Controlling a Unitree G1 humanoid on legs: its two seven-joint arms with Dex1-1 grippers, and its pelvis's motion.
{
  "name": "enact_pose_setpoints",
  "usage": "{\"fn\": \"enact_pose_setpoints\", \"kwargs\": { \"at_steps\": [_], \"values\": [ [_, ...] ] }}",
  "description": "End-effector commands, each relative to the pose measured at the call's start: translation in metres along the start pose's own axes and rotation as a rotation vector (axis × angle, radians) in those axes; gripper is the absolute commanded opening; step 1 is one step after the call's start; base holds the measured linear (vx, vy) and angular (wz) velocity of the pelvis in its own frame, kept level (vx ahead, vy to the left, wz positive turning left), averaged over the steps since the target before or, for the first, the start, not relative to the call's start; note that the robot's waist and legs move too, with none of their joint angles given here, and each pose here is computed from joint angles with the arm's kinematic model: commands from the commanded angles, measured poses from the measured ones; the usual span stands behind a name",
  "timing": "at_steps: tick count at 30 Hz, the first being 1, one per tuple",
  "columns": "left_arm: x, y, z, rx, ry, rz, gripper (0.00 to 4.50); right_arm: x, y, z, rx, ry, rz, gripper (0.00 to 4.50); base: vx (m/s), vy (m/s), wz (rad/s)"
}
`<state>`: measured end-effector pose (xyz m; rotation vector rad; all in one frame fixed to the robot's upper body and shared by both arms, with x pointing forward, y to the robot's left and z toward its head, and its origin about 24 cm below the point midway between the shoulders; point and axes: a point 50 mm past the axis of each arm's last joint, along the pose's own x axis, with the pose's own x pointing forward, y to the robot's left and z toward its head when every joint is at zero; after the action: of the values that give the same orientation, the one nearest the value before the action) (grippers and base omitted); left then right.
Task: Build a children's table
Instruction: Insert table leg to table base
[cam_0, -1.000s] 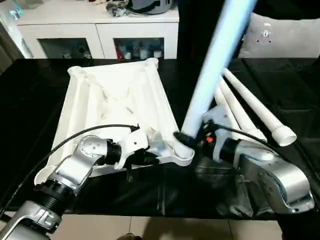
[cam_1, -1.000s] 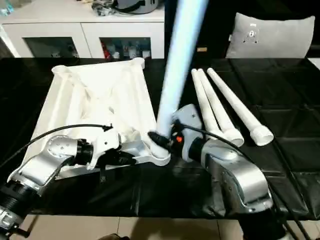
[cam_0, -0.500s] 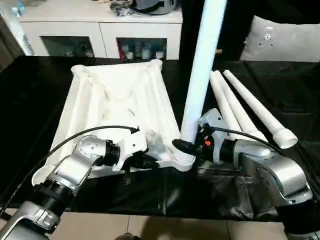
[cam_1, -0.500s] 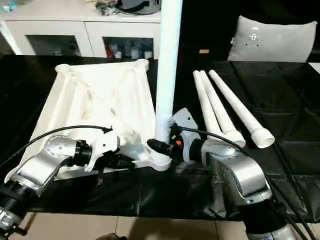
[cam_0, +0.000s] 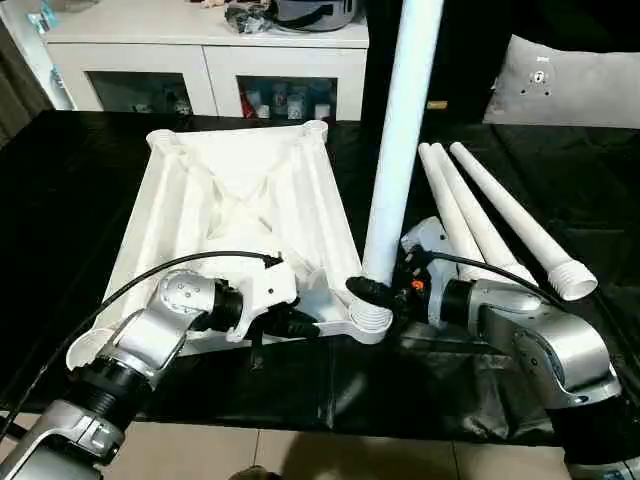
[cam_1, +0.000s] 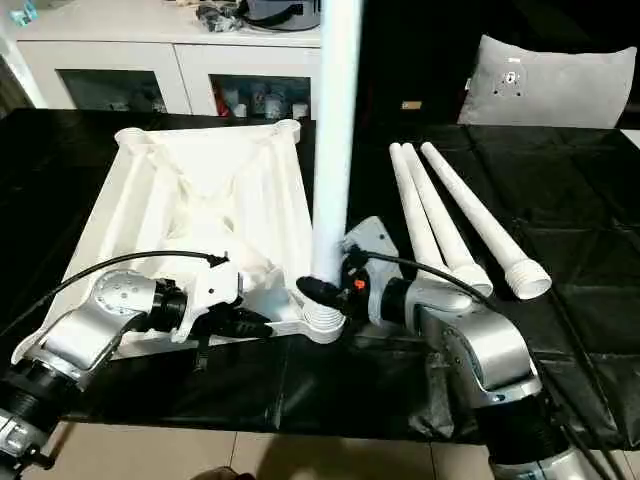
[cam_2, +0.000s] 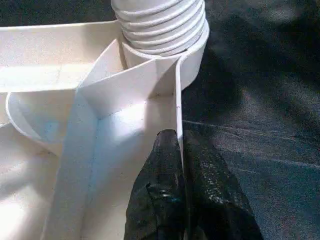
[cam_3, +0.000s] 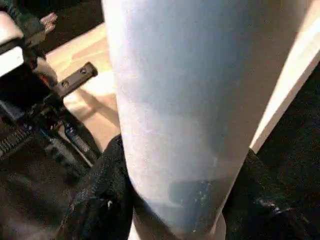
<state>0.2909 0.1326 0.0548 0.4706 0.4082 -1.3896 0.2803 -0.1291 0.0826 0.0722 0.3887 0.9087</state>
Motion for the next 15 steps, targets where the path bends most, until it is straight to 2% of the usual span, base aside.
{"fn": "enact_pose_setpoints", "kwargs": {
  "at_steps": [1, 4, 7, 15],
  "values": [
    [-0.005, 0.010, 0.017, 0.069, -0.048, 0.036, 0.00, 0.000, -0.003, -0.020, 0.104, 0.006, -0.015, 1.91, 0.000, 0.000, 0.00],
    [-0.005, 0.011, 0.017, 0.066, -0.050, 0.047, 0.00, -0.002, -0.004, -0.026, 0.133, -0.005, -0.022, 1.91, 0.000, 0.000, 0.00],
    [-0.005, 0.013, 0.020, 0.053, -0.069, 0.063, 0.00, -0.004, -0.003, -0.043, 0.159, -0.001, -0.035, 1.91, 0.000, 0.000, 0.00],
    [-0.005, 0.016, 0.021, 0.047, -0.075, 0.078, 0.00, -0.008, -0.001, -0.056, 0.162, -0.062, -0.063, 1.91, 0.000, 0.000, 0.00]
  ]
}}
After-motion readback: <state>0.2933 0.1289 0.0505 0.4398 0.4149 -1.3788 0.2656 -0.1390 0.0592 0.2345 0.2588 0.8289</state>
